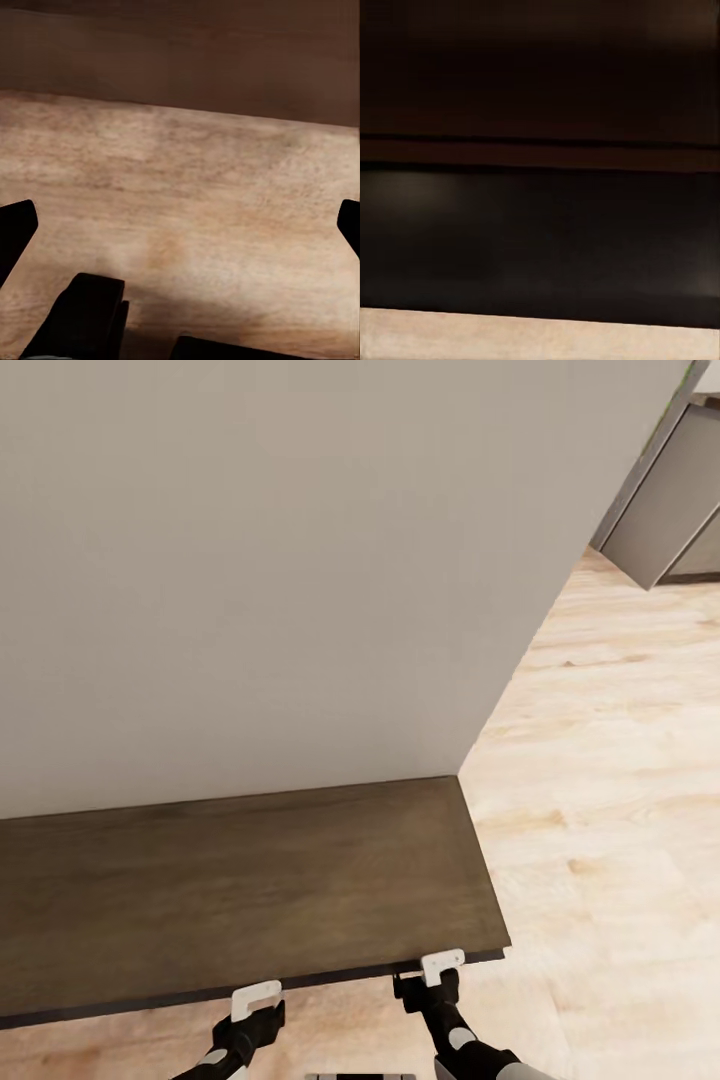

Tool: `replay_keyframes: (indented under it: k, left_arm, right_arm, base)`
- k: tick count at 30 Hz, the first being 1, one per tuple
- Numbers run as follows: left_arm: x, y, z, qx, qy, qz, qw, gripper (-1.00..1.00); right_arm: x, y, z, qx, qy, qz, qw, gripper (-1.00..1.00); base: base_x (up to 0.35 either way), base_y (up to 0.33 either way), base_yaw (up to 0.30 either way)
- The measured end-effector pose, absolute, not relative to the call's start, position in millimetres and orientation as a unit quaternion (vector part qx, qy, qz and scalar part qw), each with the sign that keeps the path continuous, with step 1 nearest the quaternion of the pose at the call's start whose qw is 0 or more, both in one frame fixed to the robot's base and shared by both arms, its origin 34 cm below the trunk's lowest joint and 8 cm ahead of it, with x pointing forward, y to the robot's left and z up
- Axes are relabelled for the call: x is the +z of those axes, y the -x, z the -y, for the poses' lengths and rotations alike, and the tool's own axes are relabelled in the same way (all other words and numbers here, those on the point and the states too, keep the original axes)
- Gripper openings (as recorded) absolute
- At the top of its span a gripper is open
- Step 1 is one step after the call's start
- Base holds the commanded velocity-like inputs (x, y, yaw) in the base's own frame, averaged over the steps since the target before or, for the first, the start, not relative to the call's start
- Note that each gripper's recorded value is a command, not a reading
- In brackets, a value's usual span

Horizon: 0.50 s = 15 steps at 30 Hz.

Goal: Place each of the two pumpkins and all three candles from the living room inside a cabinet in the living room (use any cabinet), then make sure every cabinet is closed, and position the cauldron so it is next to a table in the living room.

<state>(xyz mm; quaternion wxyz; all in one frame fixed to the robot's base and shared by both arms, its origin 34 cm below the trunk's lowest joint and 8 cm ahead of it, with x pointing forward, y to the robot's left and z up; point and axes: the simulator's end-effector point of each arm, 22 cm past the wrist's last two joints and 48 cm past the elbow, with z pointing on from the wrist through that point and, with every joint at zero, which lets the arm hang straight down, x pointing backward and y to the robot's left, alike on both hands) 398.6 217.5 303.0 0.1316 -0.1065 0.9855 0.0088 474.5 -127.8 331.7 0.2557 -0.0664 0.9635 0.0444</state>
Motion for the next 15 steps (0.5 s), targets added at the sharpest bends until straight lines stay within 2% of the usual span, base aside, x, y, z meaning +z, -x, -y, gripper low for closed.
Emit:
replay_keyframes:
  k: [2,4,11,15]
  left_arm:
    - [303,-388,-218,0.010,0.106,-0.986,0.127,1.00]
    - [303,-389,-218,0.010,0.106,-0.986,0.128,1.00]
    - [308,-448,-219,0.007,0.113,-0.980,0.165,1.00]
    - [309,-459,-219,0.006,0.115,-0.978,0.173,1.00]
  right_arm:
    - [332,-465,127,0.046,0.064,-0.963,0.257,1.00]
    - [332,-466,127,0.046,0.064,-0.963,0.257,1.00]
    - [334,-515,128,0.040,0.078,-0.963,0.257,1.00]
    - [334,-515,128,0.040,0.081,-0.962,0.258,1.00]
  base:
    - [0.091,0.000,0.000]
    - [-0.158,0.000,0.000]
    - [-0.316,0.000,0.000]
    - [-0.334,0.000,0.000]
